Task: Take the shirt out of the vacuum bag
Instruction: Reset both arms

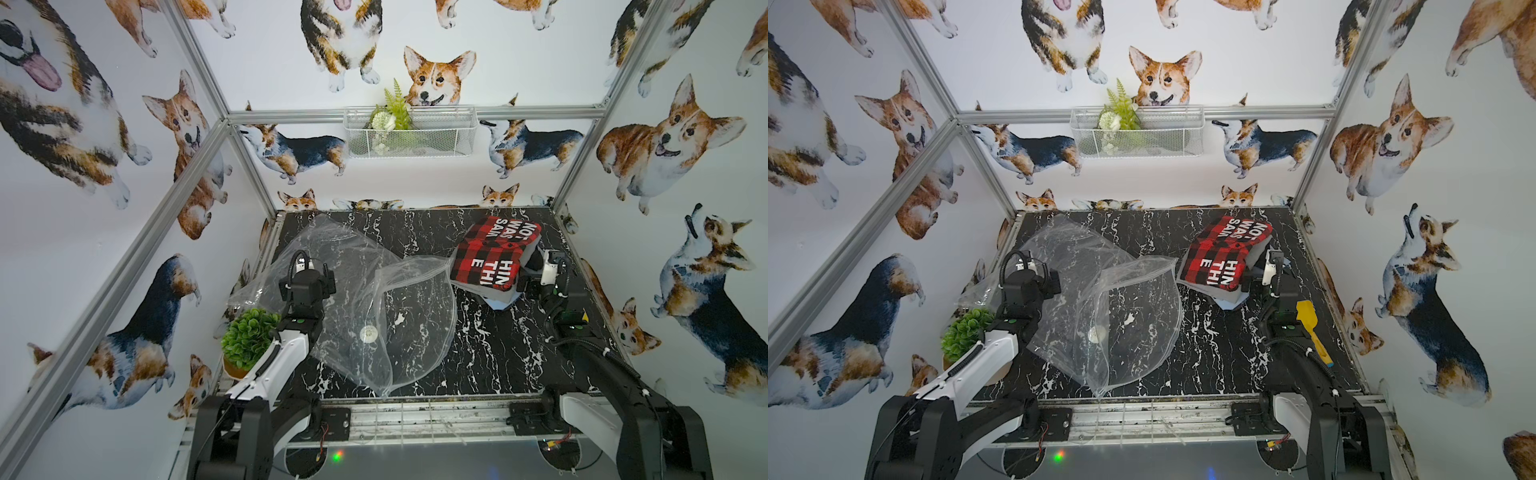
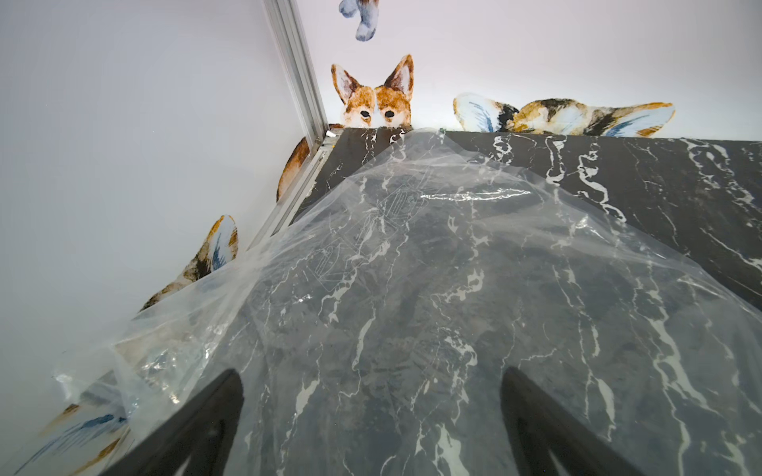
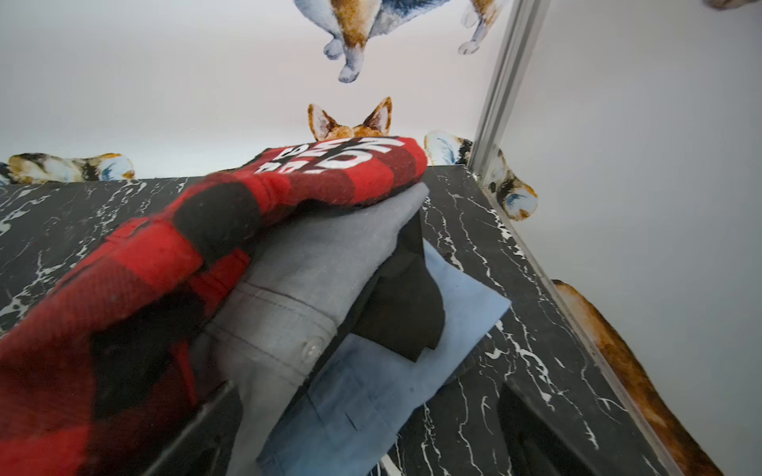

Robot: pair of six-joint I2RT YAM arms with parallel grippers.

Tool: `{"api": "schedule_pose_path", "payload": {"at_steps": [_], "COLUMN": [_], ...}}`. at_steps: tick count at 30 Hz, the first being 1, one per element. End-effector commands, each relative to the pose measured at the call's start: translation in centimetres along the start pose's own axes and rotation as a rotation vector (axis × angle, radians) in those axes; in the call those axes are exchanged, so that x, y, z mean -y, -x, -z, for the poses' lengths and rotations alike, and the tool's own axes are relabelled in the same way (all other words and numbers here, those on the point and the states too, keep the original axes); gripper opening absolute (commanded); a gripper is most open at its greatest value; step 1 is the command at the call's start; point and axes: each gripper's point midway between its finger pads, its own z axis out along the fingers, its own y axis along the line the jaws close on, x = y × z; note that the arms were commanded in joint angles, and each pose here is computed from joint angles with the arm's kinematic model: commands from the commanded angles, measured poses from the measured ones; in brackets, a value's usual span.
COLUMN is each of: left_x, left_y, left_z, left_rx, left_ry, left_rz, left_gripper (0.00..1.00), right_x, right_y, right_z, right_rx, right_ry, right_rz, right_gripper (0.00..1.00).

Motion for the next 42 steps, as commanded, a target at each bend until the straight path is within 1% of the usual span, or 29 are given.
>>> {"api": "schedule_pose_path", "payload": {"at_steps": [1,4,6,7,9,11,13,15,16,17,19,21,22,23,24,25,26,31,33,42], "left_x": [0.6,1.0,0.7,1.0,1.3,1.2,1.7,1.9,2.0,2.5,3.9,3.9,3.8,3.8,3.9,3.9,4.0,4.1,4.1,4.1], "left_y": [0.1,-1.3,-1.1,-1.0,-1.0,-1.4,-2.2,-2.5,-2.5,-2.4,-3.3,-4.2,-4.5,-4.3,-4.5,-4.4,-4.5,-4.4,-4.4,-4.4], "left_z": [-0.5,-0.7,-0.8,-1.0,-1.7,-2.4,-3.0,-3.4,-3.7,-4.0,-4.8,-5.2,-5.2,-5.3,-5.4,-5.5,-5.5,-5.4,-5.4,-5.3], "left_rx": [0.017,0.0,0.034,0.054,0.052,0.052,0.058,0.088,0.097,0.099,0.065,0.077,0.096,0.103,0.071,0.089,0.081,0.086,0.084,0.09], "left_ry": [-0.053,-0.074,-0.063,-0.082,-0.085,-0.093,-0.117,-0.121,-0.118,-0.142,-0.203,-0.186,-0.18,-0.177,-0.179,-0.172,-0.174,-0.172,-0.172,-0.16], "left_rz": [0.029,-0.018,0.0,0.003,0.003,0.051,0.039,0.03,0.047,0.04,0.001,0.001,0.008,0.004,0.002,-0.007,-0.003,-0.008,-0.007,-0.015], "left_gripper": [1.0,1.0,1.0,1.0,1.0,1.0,1.0,1.0,1.0,1.0,1.0,1.0,1.0,1.0,1.0,1.0,1.0,1.0,1.0,1.0], "right_x": [0.2,-1.0,-0.5,-0.5,-1.0,-1.5,-2.3,-2.3,-2.4,-2.4,-2.3,-1.3,-1.2,-1.2,-1.1,-1.1,-1.1,0.3,0.7,0.6], "right_y": [0.5,-0.5,-0.9,-0.7,-2.3,-3.3,-4.1,-4.8,-5.1,-5.5,-6.1,-6.1,-6.1,-6.2,-6.2,-6.2,-6.1,-6.1,-6.2,-6.1], "right_z": [-0.6,-0.7,-1.2,-1.3,-2.1,-2.5,-2.8,-3.3,-3.6,-3.7,-3.9,-4.4,-4.7,-4.8,-4.9,-5.0,-5.0,-5.3,-5.4,-5.1], "right_rx": [0.027,0.043,0.028,0.027,-0.016,-0.02,-0.013,-0.026,-0.026,-0.024,-0.008,-0.003,-0.026,-0.045,-0.053,-0.047,-0.039,-0.054,-0.062,-0.05], "right_ry": [0.001,0.073,0.045,0.046,0.074,0.1,0.138,0.134,0.134,0.139,0.123,0.064,0.057,0.054,0.058,0.059,0.059,-0.023,-0.035,-0.028], "right_rz": [-0.036,0.018,-0.003,-0.011,-0.008,0.003,0.018,0.027,0.028,0.032,0.038,0.014,0.012,0.007,0.002,0.0,-0.001,-0.035,-0.049,-0.055], "right_gripper": [1.0,1.0,1.0,1.0,1.0,1.0,1.0,1.0,1.0,1.0,1.0,1.0,1.0,1.0,1.0,1.0,1.0,1.0,1.0,1.0]}}
